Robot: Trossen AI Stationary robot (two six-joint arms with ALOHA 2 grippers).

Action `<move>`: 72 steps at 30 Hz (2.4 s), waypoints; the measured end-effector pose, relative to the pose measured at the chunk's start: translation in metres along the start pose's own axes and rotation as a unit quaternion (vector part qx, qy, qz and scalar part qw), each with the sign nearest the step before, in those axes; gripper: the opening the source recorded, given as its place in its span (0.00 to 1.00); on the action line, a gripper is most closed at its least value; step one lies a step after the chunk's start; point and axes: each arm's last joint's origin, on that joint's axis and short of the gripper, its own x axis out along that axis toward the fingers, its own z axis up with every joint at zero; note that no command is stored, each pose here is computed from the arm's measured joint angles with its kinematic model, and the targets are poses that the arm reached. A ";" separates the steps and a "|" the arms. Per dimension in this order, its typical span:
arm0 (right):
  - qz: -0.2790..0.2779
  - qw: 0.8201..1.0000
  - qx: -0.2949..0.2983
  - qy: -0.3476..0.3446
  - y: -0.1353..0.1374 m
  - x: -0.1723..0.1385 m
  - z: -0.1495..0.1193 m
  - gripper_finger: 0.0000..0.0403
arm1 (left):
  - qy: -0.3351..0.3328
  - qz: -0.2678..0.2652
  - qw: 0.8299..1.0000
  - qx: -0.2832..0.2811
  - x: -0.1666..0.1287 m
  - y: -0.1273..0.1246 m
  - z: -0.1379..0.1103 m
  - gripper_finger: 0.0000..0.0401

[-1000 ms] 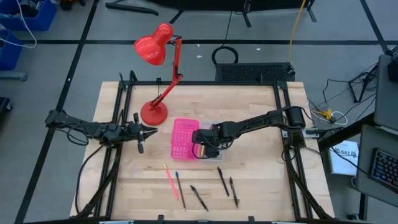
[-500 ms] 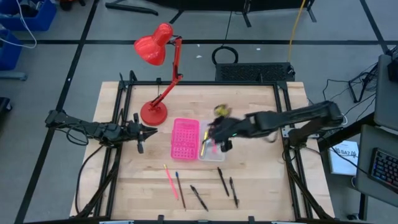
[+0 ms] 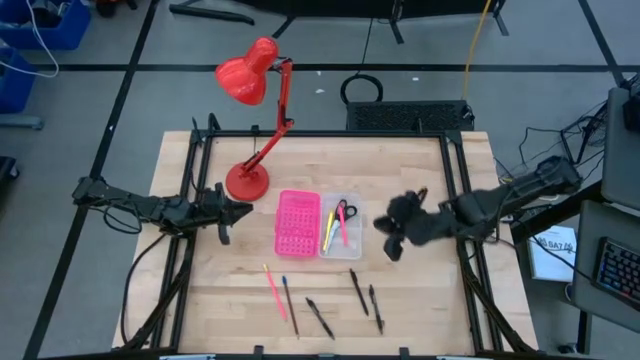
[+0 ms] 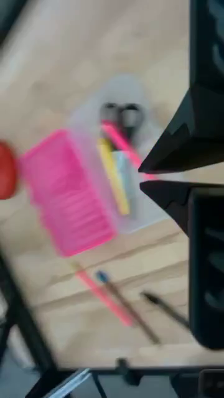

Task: Pick & place school supplies into a supply box
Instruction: Put the pink pencil into the supply box

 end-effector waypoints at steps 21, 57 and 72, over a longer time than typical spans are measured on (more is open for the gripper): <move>-0.104 0.992 0.049 -0.054 -0.080 0.068 -0.136 0.00 | 0.104 -0.087 0.990 0.047 0.001 -0.003 -0.017 0.12; -0.078 0.990 0.010 -0.119 -0.072 0.070 -0.122 0.00 | 0.418 -0.312 0.722 0.455 0.118 -0.119 -0.011 0.12; -0.069 0.990 0.009 -0.125 -0.069 0.070 -0.121 0.00 | 0.451 -0.352 0.685 0.451 0.118 -0.116 -0.024 0.49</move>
